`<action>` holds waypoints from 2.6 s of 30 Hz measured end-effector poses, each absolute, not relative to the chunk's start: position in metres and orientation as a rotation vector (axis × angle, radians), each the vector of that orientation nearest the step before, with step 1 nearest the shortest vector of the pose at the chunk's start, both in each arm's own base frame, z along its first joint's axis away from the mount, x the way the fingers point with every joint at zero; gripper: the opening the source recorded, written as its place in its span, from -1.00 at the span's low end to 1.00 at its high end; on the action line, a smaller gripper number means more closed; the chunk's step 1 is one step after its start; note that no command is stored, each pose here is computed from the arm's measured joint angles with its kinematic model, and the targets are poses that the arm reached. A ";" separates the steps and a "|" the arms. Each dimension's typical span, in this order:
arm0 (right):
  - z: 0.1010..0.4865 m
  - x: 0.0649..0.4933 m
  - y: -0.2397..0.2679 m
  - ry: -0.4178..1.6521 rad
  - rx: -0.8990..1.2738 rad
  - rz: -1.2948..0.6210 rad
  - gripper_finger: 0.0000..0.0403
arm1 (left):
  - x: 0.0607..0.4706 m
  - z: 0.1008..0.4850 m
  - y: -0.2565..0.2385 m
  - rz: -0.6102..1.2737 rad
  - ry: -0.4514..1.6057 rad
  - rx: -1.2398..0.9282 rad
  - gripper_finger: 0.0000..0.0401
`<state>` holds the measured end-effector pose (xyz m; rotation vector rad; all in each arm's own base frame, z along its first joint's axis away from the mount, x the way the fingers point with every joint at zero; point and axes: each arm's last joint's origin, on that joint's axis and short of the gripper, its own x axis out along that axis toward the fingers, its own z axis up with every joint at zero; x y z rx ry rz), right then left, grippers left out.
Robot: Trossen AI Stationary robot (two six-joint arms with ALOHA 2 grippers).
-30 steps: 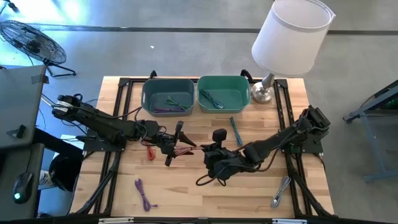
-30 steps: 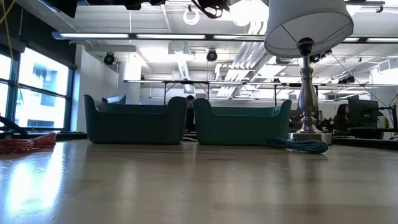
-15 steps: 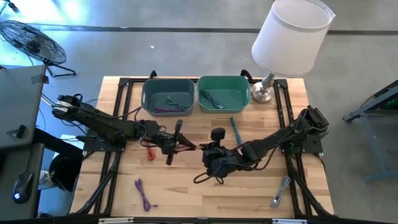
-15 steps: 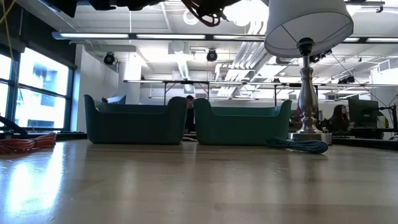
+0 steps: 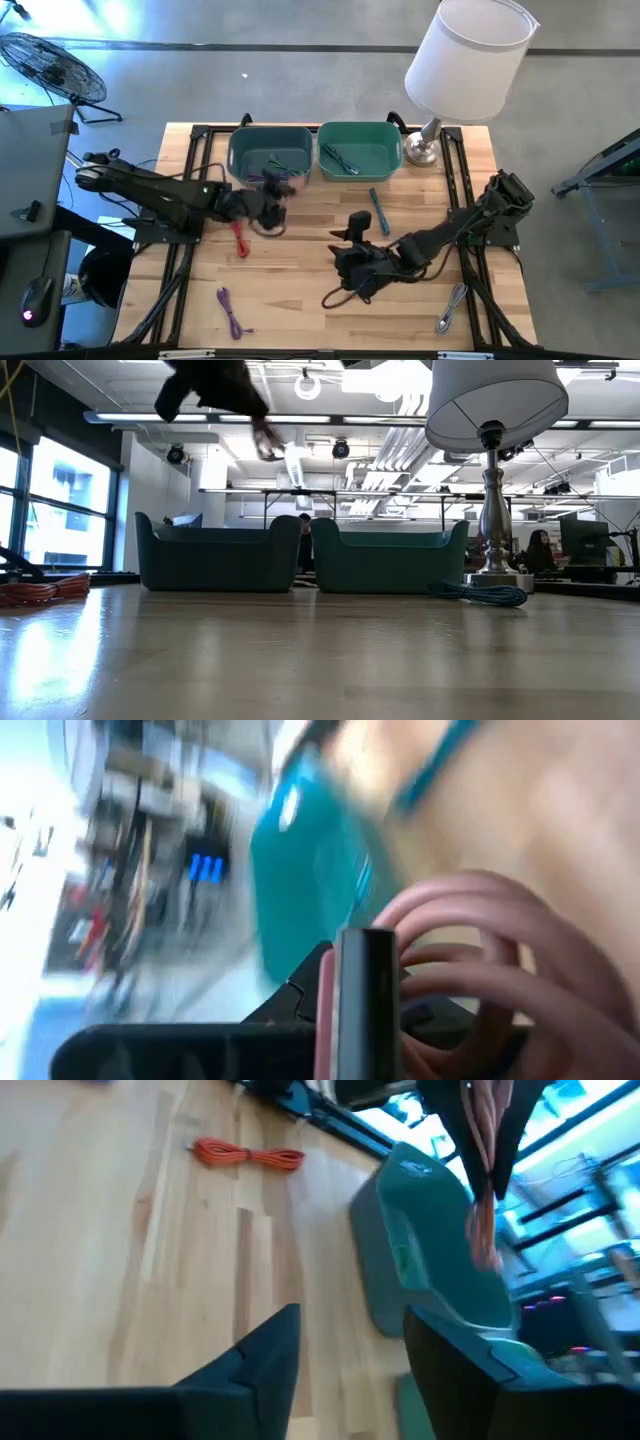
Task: Pick & Place USB Port
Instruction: Put the pink usb cable into the blue bin, then put the blue usb cable into the green bin
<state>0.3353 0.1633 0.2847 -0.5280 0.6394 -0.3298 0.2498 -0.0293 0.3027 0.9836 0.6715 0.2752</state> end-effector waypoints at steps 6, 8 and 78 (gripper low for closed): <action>0.289 0.326 0.171 0.602 -0.580 -0.412 -0.11 | 0.238 0.314 0.023 0.354 0.933 0.892 -0.88; 0.290 0.325 0.171 0.596 -0.593 -0.434 -0.11 | 0.235 0.311 0.042 0.344 0.972 0.831 -0.88; 0.171 0.272 0.020 1.403 0.396 -0.727 -0.10 | 0.266 0.305 0.053 -0.413 0.511 0.207 0.09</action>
